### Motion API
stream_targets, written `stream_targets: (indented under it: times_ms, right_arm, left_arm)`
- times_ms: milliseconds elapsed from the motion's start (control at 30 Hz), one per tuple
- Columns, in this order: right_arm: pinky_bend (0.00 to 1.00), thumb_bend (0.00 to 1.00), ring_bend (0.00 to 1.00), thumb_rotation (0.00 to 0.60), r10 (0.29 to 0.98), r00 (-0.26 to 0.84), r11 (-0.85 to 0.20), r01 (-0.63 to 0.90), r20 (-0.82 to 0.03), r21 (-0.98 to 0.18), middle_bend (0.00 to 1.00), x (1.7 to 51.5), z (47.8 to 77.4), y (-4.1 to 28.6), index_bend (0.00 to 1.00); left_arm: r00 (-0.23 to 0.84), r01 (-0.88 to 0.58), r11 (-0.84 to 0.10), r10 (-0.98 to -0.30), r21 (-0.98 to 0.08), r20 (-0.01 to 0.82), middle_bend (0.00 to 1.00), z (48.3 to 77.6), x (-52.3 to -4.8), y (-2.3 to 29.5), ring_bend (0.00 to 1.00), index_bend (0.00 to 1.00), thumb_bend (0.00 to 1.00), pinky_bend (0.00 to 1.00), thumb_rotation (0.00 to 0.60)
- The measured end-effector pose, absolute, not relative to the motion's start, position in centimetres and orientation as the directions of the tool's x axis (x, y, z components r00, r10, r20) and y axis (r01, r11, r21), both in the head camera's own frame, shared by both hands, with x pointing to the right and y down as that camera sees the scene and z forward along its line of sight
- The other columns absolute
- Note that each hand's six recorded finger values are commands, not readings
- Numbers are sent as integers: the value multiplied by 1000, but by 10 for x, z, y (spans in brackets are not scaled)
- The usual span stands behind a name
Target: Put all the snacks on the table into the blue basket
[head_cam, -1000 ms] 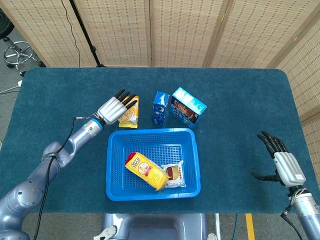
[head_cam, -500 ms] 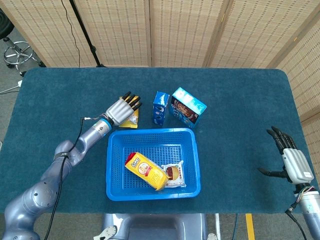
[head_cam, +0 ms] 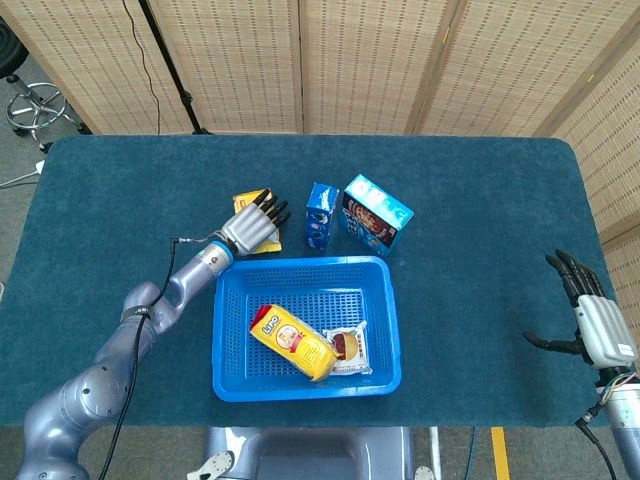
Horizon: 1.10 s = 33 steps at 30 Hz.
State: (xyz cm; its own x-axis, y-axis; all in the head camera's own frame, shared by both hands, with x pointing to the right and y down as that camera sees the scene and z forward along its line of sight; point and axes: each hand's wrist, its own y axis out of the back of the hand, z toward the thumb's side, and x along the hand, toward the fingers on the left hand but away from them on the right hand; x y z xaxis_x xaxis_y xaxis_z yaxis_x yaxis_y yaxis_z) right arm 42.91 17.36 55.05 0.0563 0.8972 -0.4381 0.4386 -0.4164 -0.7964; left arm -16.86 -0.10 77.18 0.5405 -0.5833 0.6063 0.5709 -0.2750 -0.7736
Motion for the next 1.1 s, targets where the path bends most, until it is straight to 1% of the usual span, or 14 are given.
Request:
stream_targets:
  times_ms: [33, 67, 133, 167, 200, 233, 367, 600, 767, 867, 933, 1000, 1100]
  right_arm:
    - [0, 0, 0, 600, 897, 57, -417, 439, -439, -796, 0, 429, 551, 174, 0]
    - [0, 0, 0, 600, 897, 59, -418, 440, -439, -795, 0, 428, 551, 174, 0]
    - [0, 0, 0, 600, 896, 62, -420, 442, -440, -793, 0, 428, 550, 174, 0]
    - [0, 0, 0, 600, 896, 63, -420, 442, -440, -792, 0, 427, 550, 174, 0]
    - [0, 0, 0, 600, 896, 64, -421, 443, -440, -792, 0, 427, 550, 174, 0]
    - [0, 0, 0, 600, 896, 66, -421, 444, -440, -791, 0, 427, 550, 175, 0]
    - [0, 0, 0, 600, 897, 71, -421, 444, -437, -791, 0, 425, 549, 175, 0]
    - [0, 0, 0, 600, 896, 86, -426, 442, -435, -789, 0, 421, 547, 177, 0]
    - [0, 0, 0, 600, 895, 98, -432, 441, -436, -787, 0, 417, 547, 179, 0]
    - [0, 0, 0, 600, 892, 113, -440, 440, -438, -783, 0, 413, 547, 180, 0]
    - [0, 0, 0, 600, 890, 119, -444, 440, -440, -780, 0, 411, 547, 181, 0]
    - [0, 0, 0, 600, 888, 124, -448, 441, -442, -778, 0, 410, 547, 182, 0]
    - [0, 0, 0, 600, 887, 134, -453, 441, -442, -775, 0, 407, 547, 183, 0]
  left_arm:
    - [545, 565, -270, -587, -779, 599, 176, 771, -168, -1, 163, 105, 206, 356, 600]
    - [550, 559, -265, -590, -786, 591, 308, 769, -167, -2, 280, 229, 220, 445, 600]
    - [556, 542, -263, -601, -798, 575, 458, 767, -168, -2, 405, 420, 250, 520, 600]
    - [555, 535, -265, -605, -802, 570, 521, 766, -168, -3, 455, 508, 274, 546, 600]
    - [554, 526, -270, -610, -806, 566, 560, 766, -170, -3, 486, 554, 295, 561, 600]
    - [553, 520, -273, -614, -809, 563, 578, 765, -170, -3, 502, 577, 307, 570, 600]
    - [549, 506, -280, -625, -816, 555, 615, 765, -174, -3, 537, 624, 331, 595, 600]
    - [556, 467, -264, -654, -844, 513, 679, 754, -185, -9, 594, 698, 358, 642, 600]
    - [569, 429, -253, -670, -867, 476, 685, 746, -192, -11, 600, 707, 375, 648, 600]
    - [598, 382, -218, -682, -898, 421, 685, 732, -195, -14, 598, 707, 380, 648, 600]
    - [631, 336, -183, -685, -924, 365, 685, 716, -197, -16, 598, 707, 380, 648, 600]
    - [665, 282, -152, -681, -947, 307, 685, 700, -199, -16, 596, 705, 380, 648, 600]
    - [701, 227, -136, -665, -964, 259, 685, 680, -205, -10, 595, 702, 380, 648, 600]
